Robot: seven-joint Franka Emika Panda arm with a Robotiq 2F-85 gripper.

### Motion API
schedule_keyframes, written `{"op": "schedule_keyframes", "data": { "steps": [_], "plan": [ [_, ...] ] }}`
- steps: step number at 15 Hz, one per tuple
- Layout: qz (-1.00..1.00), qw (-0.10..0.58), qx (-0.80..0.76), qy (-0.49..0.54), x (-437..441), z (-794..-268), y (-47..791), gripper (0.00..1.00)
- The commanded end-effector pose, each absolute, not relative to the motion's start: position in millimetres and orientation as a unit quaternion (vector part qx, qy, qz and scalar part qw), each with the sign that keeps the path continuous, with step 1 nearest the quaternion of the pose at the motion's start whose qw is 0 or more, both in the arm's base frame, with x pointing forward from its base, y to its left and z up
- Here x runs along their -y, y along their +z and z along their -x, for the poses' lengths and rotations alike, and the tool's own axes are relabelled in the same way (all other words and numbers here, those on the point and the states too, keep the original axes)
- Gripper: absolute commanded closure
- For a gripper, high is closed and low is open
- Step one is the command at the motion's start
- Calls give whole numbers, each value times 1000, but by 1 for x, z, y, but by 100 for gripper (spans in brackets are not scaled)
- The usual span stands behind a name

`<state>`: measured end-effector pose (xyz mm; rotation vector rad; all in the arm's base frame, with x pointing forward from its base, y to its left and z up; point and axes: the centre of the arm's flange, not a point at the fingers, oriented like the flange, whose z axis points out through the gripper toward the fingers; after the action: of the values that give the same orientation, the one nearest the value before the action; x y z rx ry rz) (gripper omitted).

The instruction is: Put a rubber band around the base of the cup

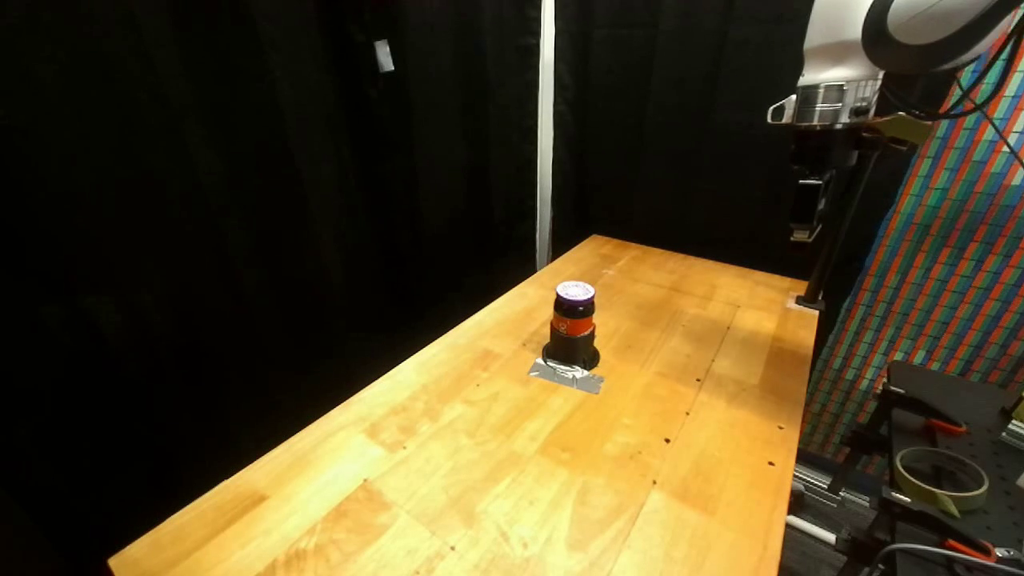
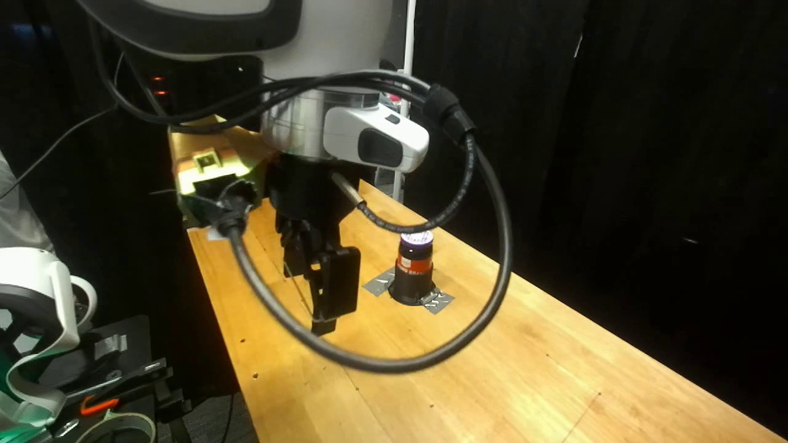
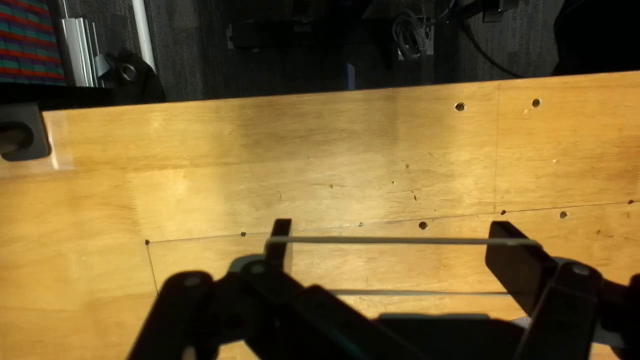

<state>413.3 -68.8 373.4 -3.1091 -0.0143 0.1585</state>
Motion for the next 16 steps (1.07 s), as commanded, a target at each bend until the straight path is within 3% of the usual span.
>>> {"op": "schedule_keyframes", "data": {
  "steps": [1, 16],
  "plan": [
    [998, 6, 30, 63, 48, -482, 378, 0],
    [992, 3, 119, -51, -84, -656, 345, 0]
  ]
}}
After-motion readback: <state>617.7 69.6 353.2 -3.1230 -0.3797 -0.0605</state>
